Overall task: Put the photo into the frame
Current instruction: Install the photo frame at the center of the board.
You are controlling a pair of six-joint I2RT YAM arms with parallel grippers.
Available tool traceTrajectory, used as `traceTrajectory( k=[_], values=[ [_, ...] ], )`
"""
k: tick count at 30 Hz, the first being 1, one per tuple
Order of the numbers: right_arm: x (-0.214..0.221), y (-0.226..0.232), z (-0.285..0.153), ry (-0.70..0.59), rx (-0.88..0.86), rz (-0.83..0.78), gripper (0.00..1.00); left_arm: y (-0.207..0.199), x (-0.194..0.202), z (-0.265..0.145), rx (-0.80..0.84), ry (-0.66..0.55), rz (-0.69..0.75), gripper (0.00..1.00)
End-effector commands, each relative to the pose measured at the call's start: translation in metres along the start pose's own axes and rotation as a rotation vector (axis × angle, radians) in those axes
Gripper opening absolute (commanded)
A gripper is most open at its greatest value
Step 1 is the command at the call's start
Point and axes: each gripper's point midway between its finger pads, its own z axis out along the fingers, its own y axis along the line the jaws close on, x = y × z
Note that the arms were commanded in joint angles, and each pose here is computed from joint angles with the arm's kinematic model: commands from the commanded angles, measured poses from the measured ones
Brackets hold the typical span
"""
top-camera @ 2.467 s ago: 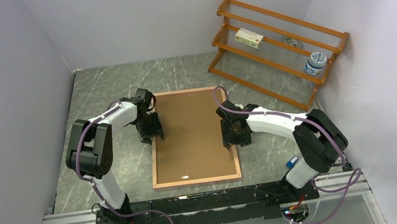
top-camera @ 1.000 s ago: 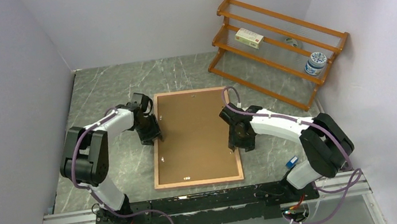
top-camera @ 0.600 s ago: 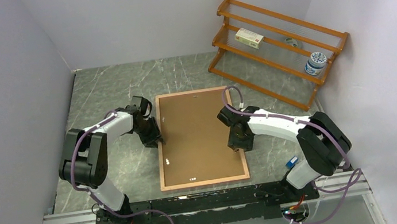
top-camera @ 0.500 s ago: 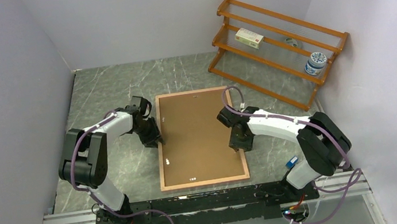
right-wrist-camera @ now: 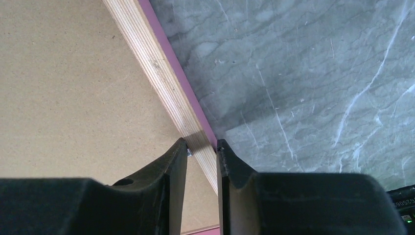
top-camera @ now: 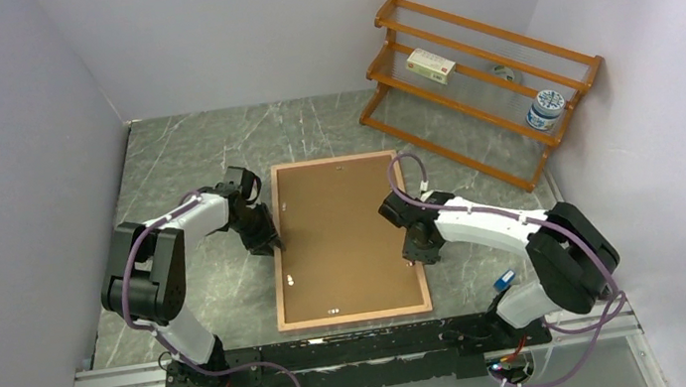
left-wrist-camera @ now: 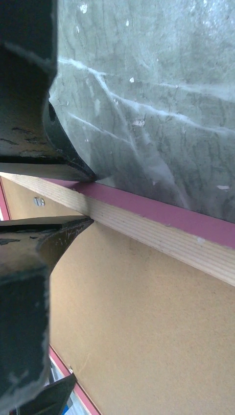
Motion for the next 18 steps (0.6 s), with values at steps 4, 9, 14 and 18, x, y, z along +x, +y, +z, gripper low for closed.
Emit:
traceTrajectory(
  k=[4,9,14,18],
  values=[
    [-0.026,0.016,-0.030,-0.091,-0.079,0.032,0.42,-0.003,0.007,-0.002,0.022,0.024,-0.005,0.38],
    [-0.055,0.032,-0.046,-0.165,-0.126,0.007,0.59,-0.006,-0.007,-0.013,0.030,-0.025,0.008,0.46],
    [-0.101,0.043,-0.038,-0.209,-0.092,-0.044,0.62,-0.004,-0.020,-0.022,0.028,-0.051,0.006,0.56],
    [-0.144,0.055,-0.021,-0.200,-0.045,-0.082,0.63,-0.008,-0.028,-0.026,0.057,-0.055,0.019,0.59]
  ],
)
